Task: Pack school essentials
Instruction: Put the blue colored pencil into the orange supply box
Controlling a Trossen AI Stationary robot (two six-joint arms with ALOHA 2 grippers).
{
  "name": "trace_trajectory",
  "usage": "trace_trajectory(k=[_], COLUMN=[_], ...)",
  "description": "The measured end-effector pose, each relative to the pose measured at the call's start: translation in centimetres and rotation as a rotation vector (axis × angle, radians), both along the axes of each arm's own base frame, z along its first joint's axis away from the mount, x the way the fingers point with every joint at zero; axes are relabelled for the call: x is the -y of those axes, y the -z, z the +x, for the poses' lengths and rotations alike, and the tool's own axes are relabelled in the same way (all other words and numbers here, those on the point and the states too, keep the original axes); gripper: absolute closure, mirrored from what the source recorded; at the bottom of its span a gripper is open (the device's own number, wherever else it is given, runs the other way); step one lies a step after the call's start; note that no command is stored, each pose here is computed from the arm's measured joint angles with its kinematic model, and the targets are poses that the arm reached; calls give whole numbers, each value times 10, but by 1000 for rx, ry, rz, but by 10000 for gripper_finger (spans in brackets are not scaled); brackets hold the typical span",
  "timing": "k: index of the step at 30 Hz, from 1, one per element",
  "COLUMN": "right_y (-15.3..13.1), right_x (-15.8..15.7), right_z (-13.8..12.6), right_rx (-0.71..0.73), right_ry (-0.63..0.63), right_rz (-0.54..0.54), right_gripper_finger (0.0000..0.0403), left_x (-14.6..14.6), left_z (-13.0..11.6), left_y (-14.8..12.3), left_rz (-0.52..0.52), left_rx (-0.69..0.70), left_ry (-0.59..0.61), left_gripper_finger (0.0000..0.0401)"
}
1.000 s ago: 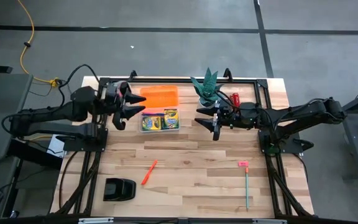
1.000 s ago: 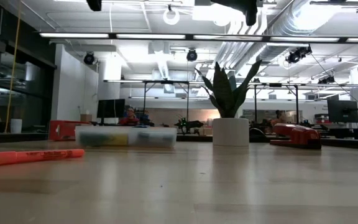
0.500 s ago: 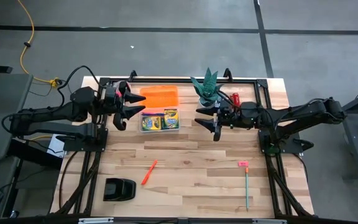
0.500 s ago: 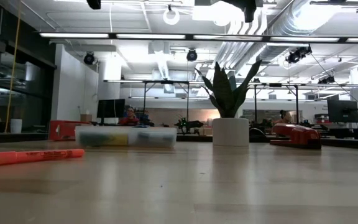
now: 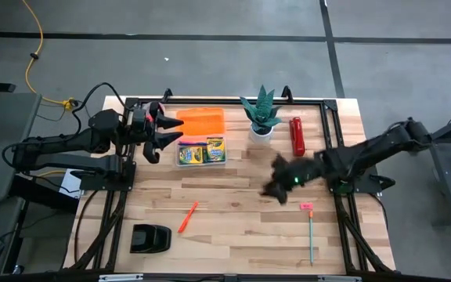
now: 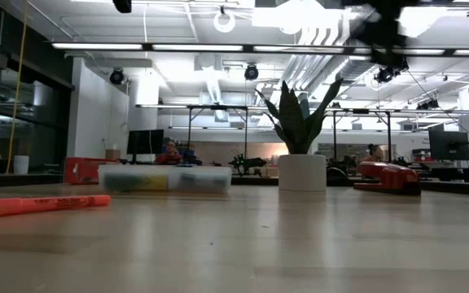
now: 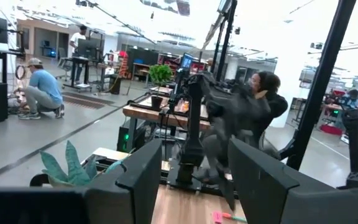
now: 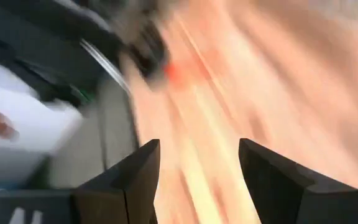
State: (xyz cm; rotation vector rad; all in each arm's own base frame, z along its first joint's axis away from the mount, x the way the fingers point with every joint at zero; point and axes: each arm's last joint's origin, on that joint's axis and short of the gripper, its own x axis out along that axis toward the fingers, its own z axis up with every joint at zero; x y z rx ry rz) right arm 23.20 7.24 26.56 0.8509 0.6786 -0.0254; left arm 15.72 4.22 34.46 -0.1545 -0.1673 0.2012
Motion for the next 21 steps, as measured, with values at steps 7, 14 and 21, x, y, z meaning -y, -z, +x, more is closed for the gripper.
trace_trajectory(k=[7, 14, 21], right_y=[47, 79, 108], right_x=[-62, -104, -122], right_z=[-53, -83, -83], right_rx=[-642, -891, -1036], right_ry=[175, 407, 493], right_rz=[145, 173, 177], right_gripper_finger=[192, 192, 192], left_x=[-1, -1, -1], left_z=[0, 0, 0], left_y=[0, 0, 0], left_rz=[-28, -29, -29], left_rx=[7, 5, 4], left_ry=[-17, -16, -16], left_gripper_finger=[229, 229, 229])
